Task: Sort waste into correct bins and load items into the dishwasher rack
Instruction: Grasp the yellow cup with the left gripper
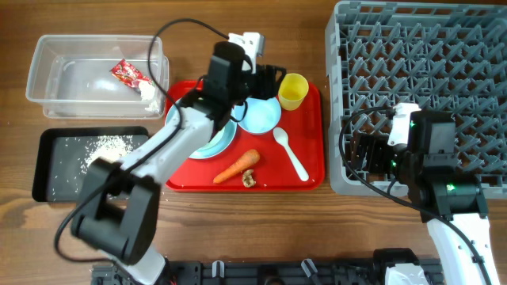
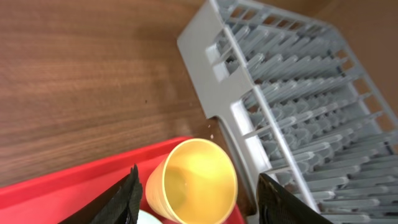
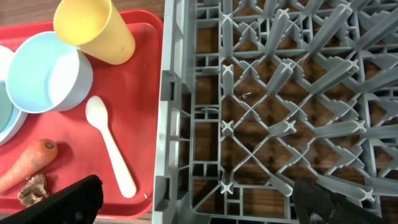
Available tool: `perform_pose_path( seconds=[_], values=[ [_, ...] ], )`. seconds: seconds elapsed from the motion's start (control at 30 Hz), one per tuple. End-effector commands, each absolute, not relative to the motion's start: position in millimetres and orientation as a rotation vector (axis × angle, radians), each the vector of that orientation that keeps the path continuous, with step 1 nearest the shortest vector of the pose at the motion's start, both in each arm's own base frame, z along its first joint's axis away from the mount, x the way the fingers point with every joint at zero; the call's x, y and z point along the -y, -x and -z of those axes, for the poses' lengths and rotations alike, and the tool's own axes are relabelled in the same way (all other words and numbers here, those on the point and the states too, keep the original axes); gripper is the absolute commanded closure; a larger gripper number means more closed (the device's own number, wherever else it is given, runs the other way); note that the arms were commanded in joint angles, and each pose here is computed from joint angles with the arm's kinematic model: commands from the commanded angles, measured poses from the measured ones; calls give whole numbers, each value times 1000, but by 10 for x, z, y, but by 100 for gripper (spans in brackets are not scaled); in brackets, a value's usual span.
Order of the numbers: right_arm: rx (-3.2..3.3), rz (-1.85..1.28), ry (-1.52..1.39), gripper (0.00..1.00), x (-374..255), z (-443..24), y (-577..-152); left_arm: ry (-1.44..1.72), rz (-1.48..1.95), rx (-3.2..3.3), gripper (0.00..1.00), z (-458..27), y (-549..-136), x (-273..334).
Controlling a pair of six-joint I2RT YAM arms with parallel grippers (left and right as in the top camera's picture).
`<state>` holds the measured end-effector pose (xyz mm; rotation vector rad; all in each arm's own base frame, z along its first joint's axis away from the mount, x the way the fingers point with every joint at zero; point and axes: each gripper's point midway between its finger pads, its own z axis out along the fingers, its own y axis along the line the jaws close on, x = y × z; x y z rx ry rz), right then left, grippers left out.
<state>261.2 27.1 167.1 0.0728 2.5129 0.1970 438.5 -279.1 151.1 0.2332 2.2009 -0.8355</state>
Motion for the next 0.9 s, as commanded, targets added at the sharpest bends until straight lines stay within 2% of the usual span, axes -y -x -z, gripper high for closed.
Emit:
perform_pose_path(
  seconds=[0.0,0.17,0.5,0.6,0.67,0.77,0.87],
  values=[
    [-2489,-201,-73,0,-282,-1767,-2650,-233,853,-2216,40,-1344,-4417,2888],
    [-2490,-200,-74,0,-282,-1766,-2649,-238,829,-2239,46,-1117,-4435,2958],
    [-2495,-200,-74,0,-281,-1759,-2640,-235,785,-2309,49,-757,-4400,2997],
    [-2494,-200,-74,0,-281,-1761,-2640,-232,773,-2330,67,-716,-4375,2982],
    [-2495,-200,-74,0,-281,-1759,-2640,-217,736,-2369,69,-629,-4347,2924],
    [-2495,-200,-74,0,-281,-1759,-2640,-217,737,-2370,81,-628,-4345,2924],
    [-2496,-200,-74,0,-281,-1758,-2638,-217,737,-2371,88,-628,-4343,2924]
  ],
)
